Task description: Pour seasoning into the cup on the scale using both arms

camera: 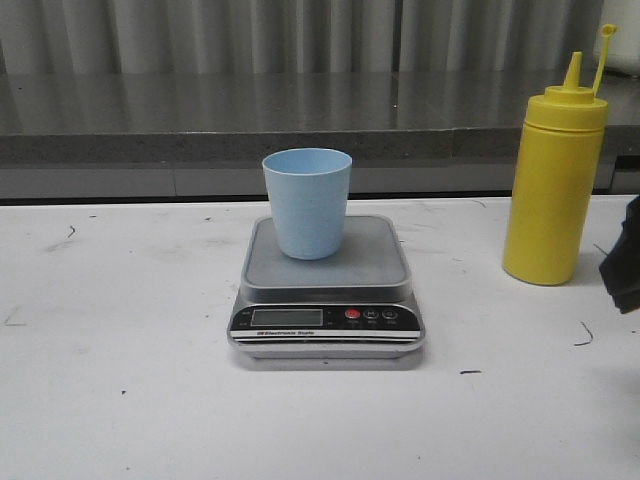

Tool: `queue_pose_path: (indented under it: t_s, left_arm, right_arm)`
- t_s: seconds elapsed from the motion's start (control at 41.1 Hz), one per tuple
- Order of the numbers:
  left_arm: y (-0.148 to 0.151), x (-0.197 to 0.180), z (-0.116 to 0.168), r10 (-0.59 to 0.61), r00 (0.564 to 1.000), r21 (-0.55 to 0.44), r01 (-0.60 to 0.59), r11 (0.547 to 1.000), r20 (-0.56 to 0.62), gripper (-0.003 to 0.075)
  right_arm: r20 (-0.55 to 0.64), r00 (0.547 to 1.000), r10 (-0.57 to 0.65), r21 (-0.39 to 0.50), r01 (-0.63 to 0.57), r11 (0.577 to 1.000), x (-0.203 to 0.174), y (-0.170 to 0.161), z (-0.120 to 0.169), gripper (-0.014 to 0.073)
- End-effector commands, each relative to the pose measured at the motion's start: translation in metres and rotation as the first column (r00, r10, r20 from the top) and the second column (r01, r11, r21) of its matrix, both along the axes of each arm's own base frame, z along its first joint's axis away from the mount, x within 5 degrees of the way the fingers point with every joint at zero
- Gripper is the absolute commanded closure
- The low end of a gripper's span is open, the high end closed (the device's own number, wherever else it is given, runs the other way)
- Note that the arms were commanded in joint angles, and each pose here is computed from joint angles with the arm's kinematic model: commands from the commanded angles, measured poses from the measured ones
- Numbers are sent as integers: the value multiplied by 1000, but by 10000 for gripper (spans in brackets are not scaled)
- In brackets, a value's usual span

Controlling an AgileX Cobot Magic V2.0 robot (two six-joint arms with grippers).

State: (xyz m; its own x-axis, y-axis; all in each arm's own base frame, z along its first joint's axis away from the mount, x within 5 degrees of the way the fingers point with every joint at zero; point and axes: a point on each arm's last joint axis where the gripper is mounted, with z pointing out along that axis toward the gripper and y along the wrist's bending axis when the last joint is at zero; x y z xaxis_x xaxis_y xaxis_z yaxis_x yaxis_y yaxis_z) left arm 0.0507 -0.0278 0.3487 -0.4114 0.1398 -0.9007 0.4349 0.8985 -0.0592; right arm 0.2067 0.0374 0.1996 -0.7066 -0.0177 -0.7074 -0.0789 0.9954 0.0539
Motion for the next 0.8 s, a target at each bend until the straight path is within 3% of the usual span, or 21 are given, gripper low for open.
queue_pose_path:
  t_s: [0.0, 0.122, 0.365, 0.779]
  left_arm:
    - [-1, 2, 13, 11, 998, -54, -7, 999, 68, 332]
    - [-1, 2, 13, 11, 998, -54, -7, 999, 68, 332]
    - [-1, 2, 13, 11, 998, -54, -7, 999, 68, 332]
    - [-1, 2, 13, 11, 998, -54, -7, 999, 68, 332]
  right_arm:
    - [12, 1000, 10, -31, -9, 999, -9, 8, 34, -59]
    - [1, 999, 52, -78, -52, 996, -23, 14, 69, -59]
    - [35, 980, 196, -27, -196, 980, -56, 17, 129, -59]
    - [266, 944, 193, 39, -211, 977, -127, -9, 147, -59]
